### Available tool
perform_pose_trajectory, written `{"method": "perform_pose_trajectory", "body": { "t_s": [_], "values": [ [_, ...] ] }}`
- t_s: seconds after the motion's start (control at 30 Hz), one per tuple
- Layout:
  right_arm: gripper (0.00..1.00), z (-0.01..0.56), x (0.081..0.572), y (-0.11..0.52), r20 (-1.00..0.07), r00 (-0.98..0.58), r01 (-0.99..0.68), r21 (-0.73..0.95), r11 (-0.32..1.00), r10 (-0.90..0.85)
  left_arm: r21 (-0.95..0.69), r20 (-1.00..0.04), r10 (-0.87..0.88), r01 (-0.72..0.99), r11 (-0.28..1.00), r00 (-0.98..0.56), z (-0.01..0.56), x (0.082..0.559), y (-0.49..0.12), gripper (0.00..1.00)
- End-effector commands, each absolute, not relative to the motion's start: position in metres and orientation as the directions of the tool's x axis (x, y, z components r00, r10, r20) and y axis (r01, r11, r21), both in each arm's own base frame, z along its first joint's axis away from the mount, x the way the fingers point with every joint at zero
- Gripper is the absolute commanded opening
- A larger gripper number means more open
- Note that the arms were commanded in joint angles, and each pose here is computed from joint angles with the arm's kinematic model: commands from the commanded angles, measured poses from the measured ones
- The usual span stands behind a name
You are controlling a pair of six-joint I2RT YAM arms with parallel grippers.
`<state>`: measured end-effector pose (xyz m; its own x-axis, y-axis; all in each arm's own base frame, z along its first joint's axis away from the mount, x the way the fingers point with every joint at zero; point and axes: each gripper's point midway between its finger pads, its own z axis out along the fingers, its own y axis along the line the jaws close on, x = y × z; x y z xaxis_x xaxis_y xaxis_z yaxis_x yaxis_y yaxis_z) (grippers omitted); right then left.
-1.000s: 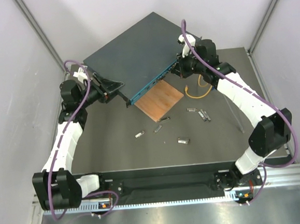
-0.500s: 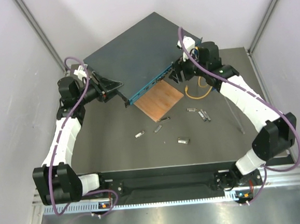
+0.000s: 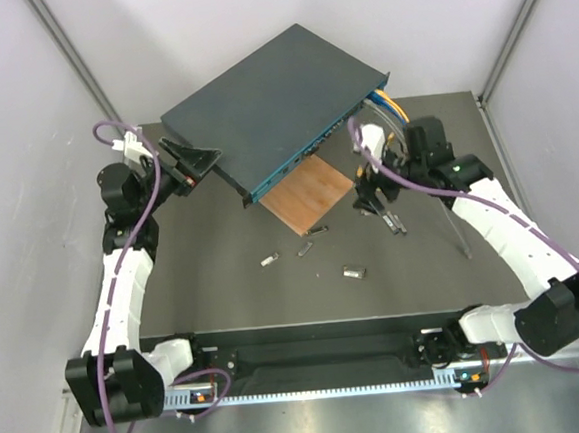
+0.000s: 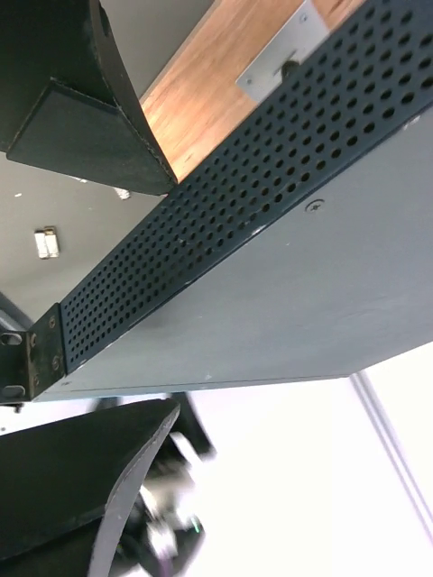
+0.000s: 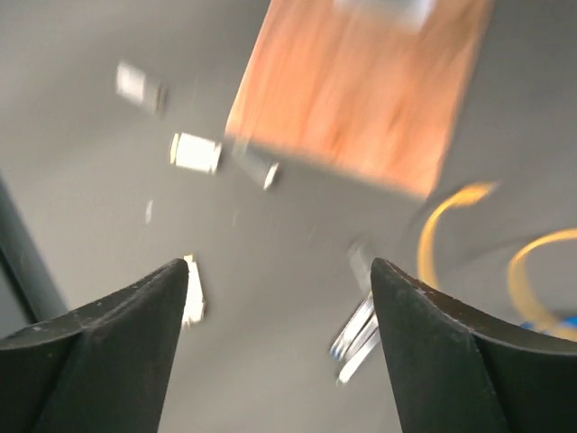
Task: Insert the plug into the switch port
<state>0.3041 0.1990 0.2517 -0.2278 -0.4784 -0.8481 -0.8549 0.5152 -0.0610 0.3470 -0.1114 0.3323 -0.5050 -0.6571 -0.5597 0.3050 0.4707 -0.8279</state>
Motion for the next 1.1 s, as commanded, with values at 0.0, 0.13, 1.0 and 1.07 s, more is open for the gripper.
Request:
{"method": "perform_pose_trajectory", "body": {
  "t_s": [0.0, 0.13, 1.0, 1.07],
  "values": [
    [0.79, 0.203, 0.268, 0.18, -0.748, -0.214, -0.919, -0.065, 0.389, -0.628, -0.767, -0.631, -0.699, 0.4, 0.501, -0.335, 0.378, 0.343, -0.098, 0.99],
    [0.73, 0.156, 0.25, 0.172, -0.644, -0.215, -0.948, -0.044, 0.317, -0.734, -0.752, -0.641, -0.715, 0.414, 0.512, -0.279, 0.393, 0.339, -0.094, 0.99],
    [0.47, 0.086, 0.331, 0.299, -0.733, 0.069, -0.949, -0.258, 0.183, -0.677, -0.696, -0.707, -0.659, 0.417, 0.584, -0.257, 0.394, 0.334, -0.091, 0.98],
    [0.48, 0.08, 0.336, 0.303, -0.725, 0.064, -0.951, -0.253, 0.178, -0.686, -0.698, -0.704, -0.662, 0.418, 0.581, -0.257, 0.395, 0.334, -0.091, 0.98]
  ]
}}
